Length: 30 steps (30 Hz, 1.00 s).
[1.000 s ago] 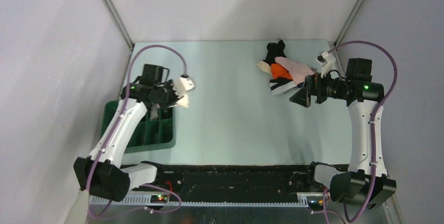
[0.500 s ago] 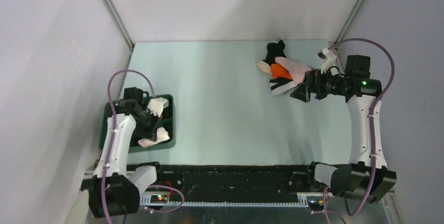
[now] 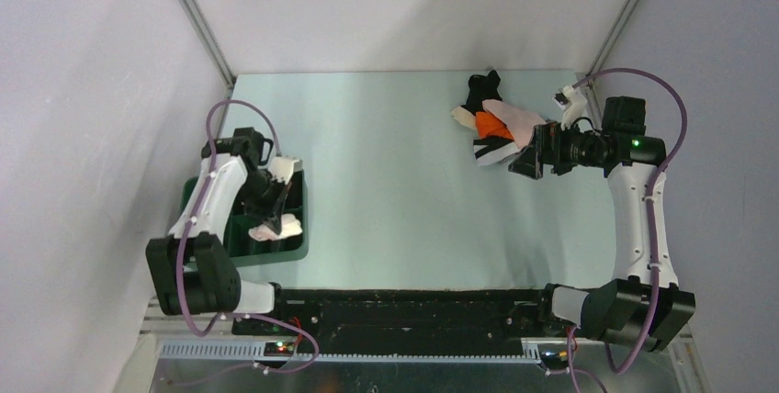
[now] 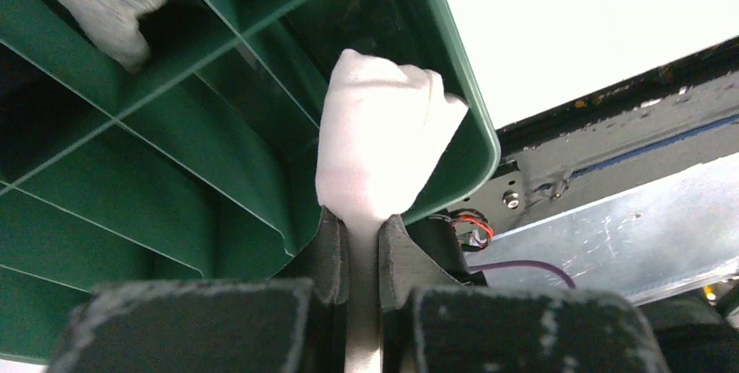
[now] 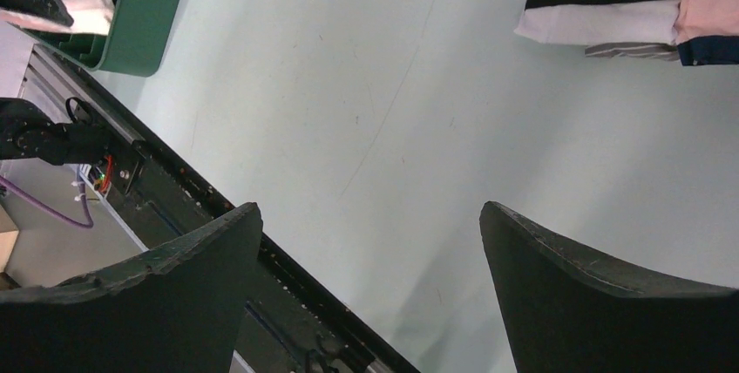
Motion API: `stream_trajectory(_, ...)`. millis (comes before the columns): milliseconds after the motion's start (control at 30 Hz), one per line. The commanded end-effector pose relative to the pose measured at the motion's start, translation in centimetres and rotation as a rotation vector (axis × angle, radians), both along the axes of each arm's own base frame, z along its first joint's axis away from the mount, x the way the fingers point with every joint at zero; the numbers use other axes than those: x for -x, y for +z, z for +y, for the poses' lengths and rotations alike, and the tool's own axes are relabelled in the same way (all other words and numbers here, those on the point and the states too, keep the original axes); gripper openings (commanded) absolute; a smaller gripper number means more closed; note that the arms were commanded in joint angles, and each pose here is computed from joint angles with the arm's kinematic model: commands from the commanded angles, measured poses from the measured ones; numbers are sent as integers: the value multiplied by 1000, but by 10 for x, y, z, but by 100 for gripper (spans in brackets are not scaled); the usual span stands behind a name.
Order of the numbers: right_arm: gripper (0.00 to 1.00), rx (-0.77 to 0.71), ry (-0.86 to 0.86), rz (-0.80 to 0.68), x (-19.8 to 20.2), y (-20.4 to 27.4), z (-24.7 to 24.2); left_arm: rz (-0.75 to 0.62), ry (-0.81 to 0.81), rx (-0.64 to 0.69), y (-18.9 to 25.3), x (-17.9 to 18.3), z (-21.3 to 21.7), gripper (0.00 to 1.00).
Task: Roll the underwear
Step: Place the underwear in the storage box.
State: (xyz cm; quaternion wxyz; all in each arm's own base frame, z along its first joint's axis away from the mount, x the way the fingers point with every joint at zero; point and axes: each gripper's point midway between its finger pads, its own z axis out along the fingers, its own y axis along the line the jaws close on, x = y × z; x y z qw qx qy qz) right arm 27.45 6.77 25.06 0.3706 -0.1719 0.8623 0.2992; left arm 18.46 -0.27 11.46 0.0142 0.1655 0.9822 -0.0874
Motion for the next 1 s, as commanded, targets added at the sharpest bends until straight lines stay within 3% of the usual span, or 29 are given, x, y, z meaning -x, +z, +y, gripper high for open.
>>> stream_trajectory(0, 99, 29, 9, -31, 1, 0, -1, -12, 69, -71, 4, -20, 6, 0)
stream_trajectory(167, 99, 44, 12, -32, 3, -2, -3, -49, 179, -129, 11, -41, 12, 0)
stream_trajectory(267, 99, 48, 12, -30, 2, -3, -3, -37, 239, -95, 6, -46, 4, 0)
stream_trajectory(467, 100, 73, 7, -18, 1, -8, -7, -81, 395, 22, -14, -49, -22, 0)
stream_trajectory(667, 100, 83, 15, 4, 4, -13, -6, -52, 511, -34, -37, -26, -22, 0)
stream_trajectory(833, 100, 82, 25, 15, -1, -18, -4, -132, 592, 3, -38, -46, -29, 0)
stream_trajectory(967, 100, 86, 34, 16, -3, -19, -2, -110, 690, -31, -64, -40, -33, 0)
